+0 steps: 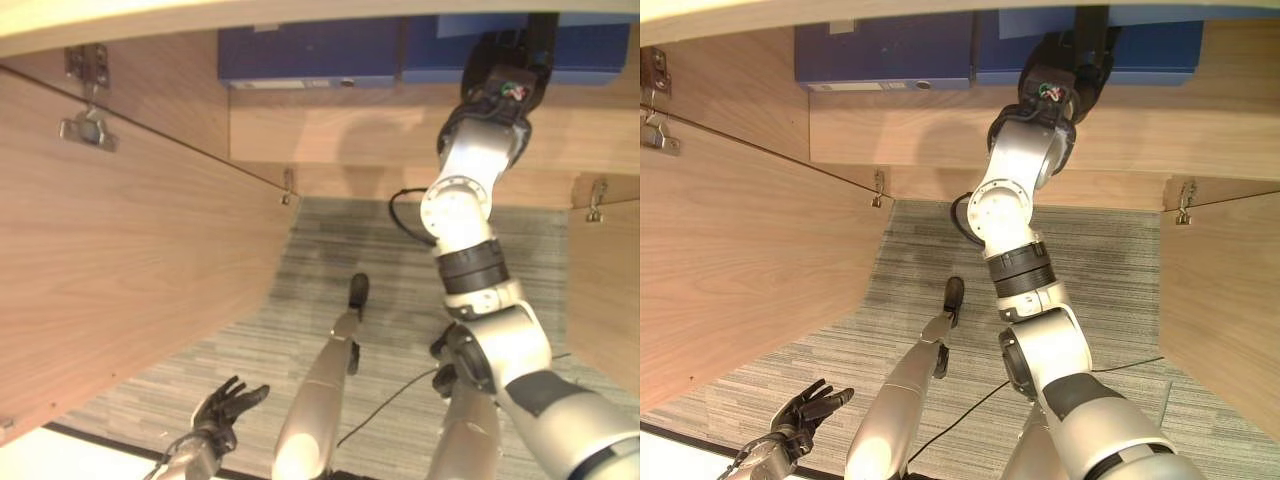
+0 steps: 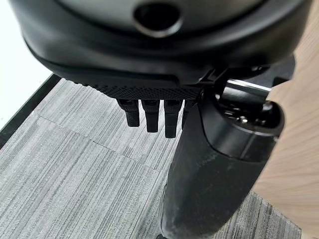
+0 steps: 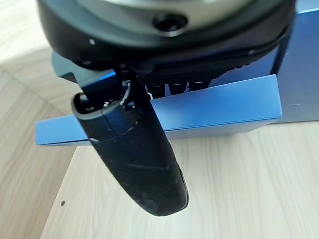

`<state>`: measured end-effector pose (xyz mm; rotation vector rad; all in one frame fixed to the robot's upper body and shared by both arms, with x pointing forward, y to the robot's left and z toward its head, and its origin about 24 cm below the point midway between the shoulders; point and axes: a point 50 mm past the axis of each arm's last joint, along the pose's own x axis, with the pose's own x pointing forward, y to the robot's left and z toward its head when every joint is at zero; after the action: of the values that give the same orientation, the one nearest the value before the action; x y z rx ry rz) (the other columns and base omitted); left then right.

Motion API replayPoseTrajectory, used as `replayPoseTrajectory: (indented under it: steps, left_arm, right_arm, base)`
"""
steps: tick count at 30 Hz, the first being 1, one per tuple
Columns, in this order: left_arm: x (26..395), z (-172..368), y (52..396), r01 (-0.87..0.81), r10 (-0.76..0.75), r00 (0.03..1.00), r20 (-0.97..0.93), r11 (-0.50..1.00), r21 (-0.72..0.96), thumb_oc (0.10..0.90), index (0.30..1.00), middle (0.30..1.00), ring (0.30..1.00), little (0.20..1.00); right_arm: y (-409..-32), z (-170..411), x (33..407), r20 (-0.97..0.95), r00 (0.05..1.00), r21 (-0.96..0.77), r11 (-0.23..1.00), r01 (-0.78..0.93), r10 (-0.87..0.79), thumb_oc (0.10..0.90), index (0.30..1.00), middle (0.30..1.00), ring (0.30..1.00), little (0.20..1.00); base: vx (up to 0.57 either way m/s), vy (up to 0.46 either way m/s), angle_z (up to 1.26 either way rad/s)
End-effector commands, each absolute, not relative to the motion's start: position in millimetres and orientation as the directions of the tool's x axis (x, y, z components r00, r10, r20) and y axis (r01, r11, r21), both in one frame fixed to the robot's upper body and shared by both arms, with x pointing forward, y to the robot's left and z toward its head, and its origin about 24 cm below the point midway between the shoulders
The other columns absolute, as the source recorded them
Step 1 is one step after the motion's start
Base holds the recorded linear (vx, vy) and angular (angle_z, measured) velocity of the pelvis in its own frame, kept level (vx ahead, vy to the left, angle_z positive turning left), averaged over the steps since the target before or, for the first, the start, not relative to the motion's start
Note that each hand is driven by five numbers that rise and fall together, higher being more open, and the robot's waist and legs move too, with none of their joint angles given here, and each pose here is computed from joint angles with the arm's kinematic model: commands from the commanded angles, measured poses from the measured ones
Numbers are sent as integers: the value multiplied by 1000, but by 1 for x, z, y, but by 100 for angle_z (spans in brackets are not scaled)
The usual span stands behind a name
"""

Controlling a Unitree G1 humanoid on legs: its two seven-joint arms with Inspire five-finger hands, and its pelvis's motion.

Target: Put the empty folder in the office cabinet

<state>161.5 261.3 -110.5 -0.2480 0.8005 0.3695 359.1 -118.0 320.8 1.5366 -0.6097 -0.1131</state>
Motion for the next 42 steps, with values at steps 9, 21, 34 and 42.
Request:
replayPoseTrajectory:
  steps: [9, 21, 34, 42]
  left_arm:
    - [118, -119, 295, -457, 335, 510, -792, 886, 80, 800, 900, 900, 900, 900]
    - [116, -119, 301, -434, 303, 506, -808, 898, 65, 800, 900, 900, 900, 900]
    - [121, -119, 302, -457, 320, 504, -803, 887, 67, 800, 900, 900, 900, 900]
    - [112, -118, 316, -485, 352, 476, -806, 870, 94, 800, 900, 900, 900, 900]
  right_arm:
    - [-99, 371, 350, 609, 745, 785, 342, -517, -272, 800, 900, 900, 900, 900]
    - [-59, 318, 391, 471, 864, 563, 693, -450, 178, 800, 900, 900, 900, 900]
    - [-49, 306, 396, 417, 879, 551, 705, -446, 231, 800, 900, 900, 900, 900]
    - [-70, 320, 408, 317, 890, 12, 937, -348, 327, 800, 900, 900, 900, 900]
  base:
    - [0, 0, 0]
    - [-4, -9, -3]
    - [0, 0, 0]
    - [0, 0, 0]
